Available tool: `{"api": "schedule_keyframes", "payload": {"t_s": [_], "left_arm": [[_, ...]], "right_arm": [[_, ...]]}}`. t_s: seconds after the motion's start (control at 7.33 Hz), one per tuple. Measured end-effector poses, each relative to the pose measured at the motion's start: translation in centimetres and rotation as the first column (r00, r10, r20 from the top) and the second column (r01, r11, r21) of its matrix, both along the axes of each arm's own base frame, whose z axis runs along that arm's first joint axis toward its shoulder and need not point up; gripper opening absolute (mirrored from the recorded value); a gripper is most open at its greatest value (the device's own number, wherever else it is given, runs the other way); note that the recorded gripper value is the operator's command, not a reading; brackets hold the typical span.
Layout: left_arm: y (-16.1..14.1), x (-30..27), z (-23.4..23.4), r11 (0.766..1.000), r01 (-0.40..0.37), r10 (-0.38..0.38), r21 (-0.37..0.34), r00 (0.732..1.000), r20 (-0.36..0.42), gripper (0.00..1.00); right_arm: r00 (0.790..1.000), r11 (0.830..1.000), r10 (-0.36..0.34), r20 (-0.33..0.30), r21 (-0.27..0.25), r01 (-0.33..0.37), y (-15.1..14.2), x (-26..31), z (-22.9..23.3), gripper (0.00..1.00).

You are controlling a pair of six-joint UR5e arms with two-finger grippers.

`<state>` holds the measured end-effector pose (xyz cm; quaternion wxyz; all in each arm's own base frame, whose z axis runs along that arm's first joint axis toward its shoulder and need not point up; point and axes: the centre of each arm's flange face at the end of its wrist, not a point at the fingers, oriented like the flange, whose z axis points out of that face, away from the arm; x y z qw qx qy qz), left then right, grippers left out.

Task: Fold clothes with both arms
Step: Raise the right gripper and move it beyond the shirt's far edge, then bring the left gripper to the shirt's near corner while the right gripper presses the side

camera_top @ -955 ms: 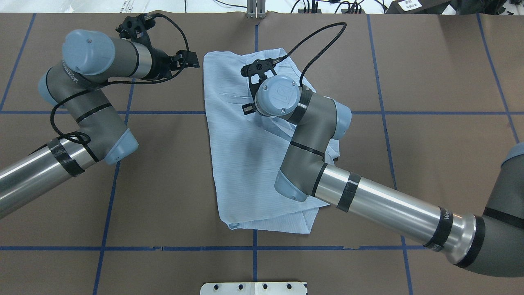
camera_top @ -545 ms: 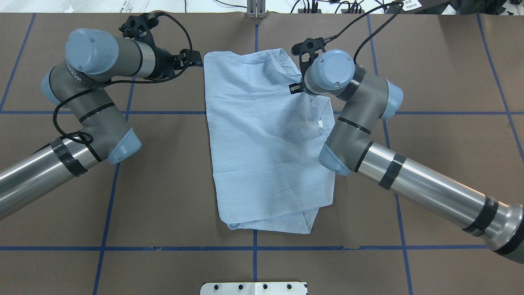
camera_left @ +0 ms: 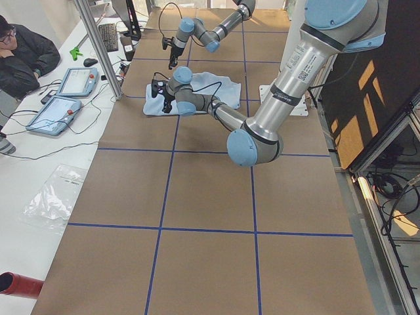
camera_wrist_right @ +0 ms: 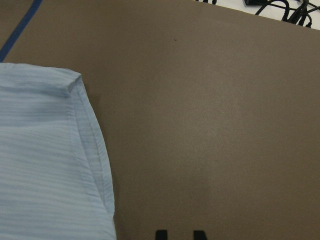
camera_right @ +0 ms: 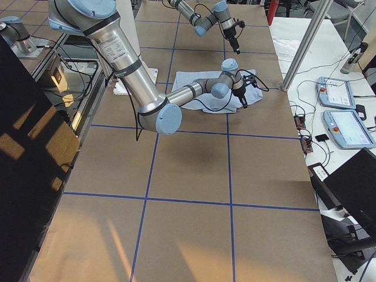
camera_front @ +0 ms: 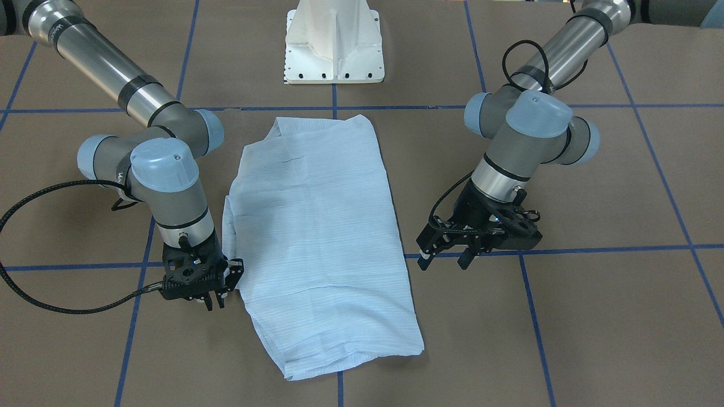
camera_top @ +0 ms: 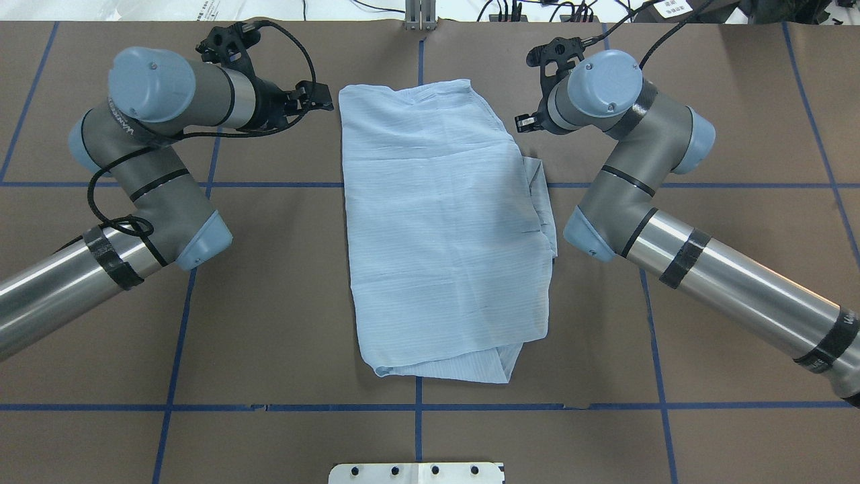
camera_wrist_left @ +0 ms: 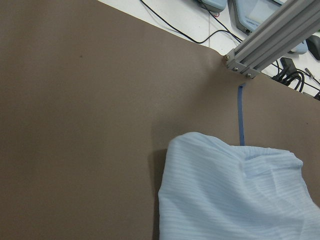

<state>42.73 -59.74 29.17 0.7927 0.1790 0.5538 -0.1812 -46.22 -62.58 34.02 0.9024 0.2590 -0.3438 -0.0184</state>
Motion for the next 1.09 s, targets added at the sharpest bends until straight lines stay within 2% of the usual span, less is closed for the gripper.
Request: {"api": "schedule_keyframes", "payload": {"t_s": [0.27,0.55,0.82,1.09], "left_arm": [[0.1,-0.1,-0.2,1.000,-0.001,0.001,0.002,1.000,-0.003,0.99],[1.6,-0.3,-1.7,1.000,-0.014,0.014,-0.008,1.000,-0.014,0.99],[6.8,0.4,-3.4,0.995,-0.053,0.049,-0.088,0.997,-0.053,0.98],[14.7,3.0,-4.5,0.975,-0.107,0.085,-0.194,0.989,-0.122,0.92]], "right_arm": [[0.999,1.000,-0.005,0.036,0.031,0.004,0.4,-0.4,-1.1,1.00],[0.994,0.999,-0.022,0.104,0.036,0.019,1.6,-0.7,-3.2,1.00],[0.978,0.998,-0.055,0.201,-0.012,0.059,4.1,-0.1,-5.3,1.00],[0.966,0.994,-0.054,0.252,-0.081,0.076,7.9,1.1,-6.1,1.00]]}}
